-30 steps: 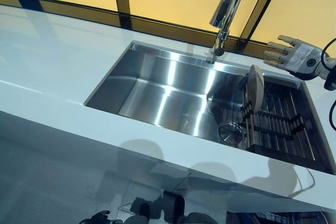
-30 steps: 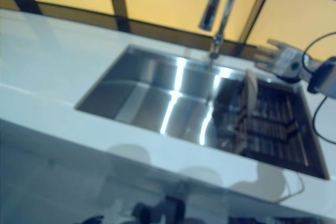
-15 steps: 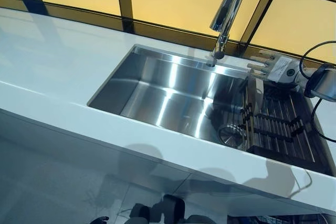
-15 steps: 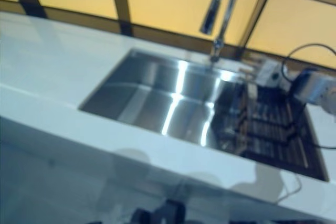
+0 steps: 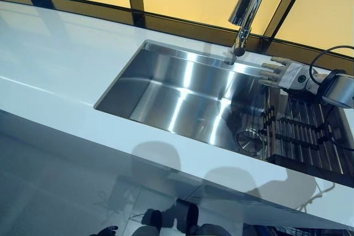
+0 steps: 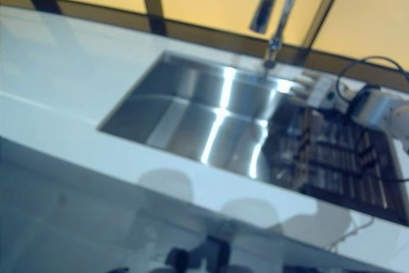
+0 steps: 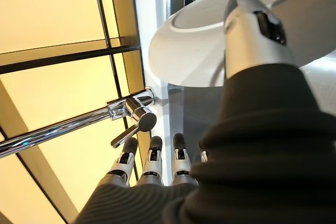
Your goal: Take plates into dishwasher
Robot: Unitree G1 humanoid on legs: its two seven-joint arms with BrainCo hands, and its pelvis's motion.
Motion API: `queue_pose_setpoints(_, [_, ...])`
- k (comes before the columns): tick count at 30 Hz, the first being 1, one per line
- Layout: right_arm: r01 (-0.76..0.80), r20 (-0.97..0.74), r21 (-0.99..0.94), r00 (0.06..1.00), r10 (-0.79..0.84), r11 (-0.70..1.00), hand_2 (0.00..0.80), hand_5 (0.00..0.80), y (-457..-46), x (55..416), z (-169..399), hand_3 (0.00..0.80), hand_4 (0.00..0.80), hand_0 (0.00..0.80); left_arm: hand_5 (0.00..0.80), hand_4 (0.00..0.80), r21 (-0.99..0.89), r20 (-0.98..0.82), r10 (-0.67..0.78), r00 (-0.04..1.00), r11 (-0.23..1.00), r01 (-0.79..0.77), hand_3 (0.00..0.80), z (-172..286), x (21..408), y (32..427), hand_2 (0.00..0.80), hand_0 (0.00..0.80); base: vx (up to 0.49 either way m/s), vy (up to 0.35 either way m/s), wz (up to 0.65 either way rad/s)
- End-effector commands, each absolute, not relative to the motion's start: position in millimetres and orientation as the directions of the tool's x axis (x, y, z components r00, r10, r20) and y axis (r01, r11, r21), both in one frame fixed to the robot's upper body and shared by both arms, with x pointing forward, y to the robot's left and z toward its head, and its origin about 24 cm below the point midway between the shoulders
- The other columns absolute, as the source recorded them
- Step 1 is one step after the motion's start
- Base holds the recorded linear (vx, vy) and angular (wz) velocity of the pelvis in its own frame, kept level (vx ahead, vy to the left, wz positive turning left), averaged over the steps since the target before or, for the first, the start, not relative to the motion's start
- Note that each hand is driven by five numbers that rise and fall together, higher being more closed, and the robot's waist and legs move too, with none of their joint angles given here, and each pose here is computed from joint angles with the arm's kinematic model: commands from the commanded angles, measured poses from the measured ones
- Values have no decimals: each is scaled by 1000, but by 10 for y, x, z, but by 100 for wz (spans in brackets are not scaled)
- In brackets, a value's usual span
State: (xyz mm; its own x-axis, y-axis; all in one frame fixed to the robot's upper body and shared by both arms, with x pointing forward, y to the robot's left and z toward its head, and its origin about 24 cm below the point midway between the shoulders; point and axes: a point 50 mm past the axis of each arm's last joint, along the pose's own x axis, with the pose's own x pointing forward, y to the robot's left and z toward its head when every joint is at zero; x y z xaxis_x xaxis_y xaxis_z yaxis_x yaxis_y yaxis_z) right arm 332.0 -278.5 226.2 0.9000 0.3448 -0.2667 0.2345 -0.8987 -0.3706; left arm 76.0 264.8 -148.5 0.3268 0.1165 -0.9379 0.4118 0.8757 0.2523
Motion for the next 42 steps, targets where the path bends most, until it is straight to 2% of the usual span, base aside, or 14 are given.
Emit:
queue_pose_setpoints(1, [257, -119, -317, 944, 308, -913, 0, 0, -2799, 3380, 2811, 0, 0, 0, 0, 0, 293, -907, 104, 409, 852, 434, 0, -1399, 1010, 2664, 0, 0, 0, 0, 0])
queue_pose_setpoints(30, [145, -211, -276, 955, 207, -950, 0, 0, -3001, 3344, 2727, 0, 0, 0, 0, 0, 300, -894, 102, 436, 859, 415, 0, -1368, 1086, 2659, 0, 0, 0, 0, 0])
queue_pose_setpoints(42, [107, -249, -193, 956, 154, -975, 0, 0, -3067, 3340, 2709, 0, 0, 0, 0, 0, 298, -893, 100, 438, 861, 412, 0, -1366, 1091, 2653, 0, 0, 0, 0, 0])
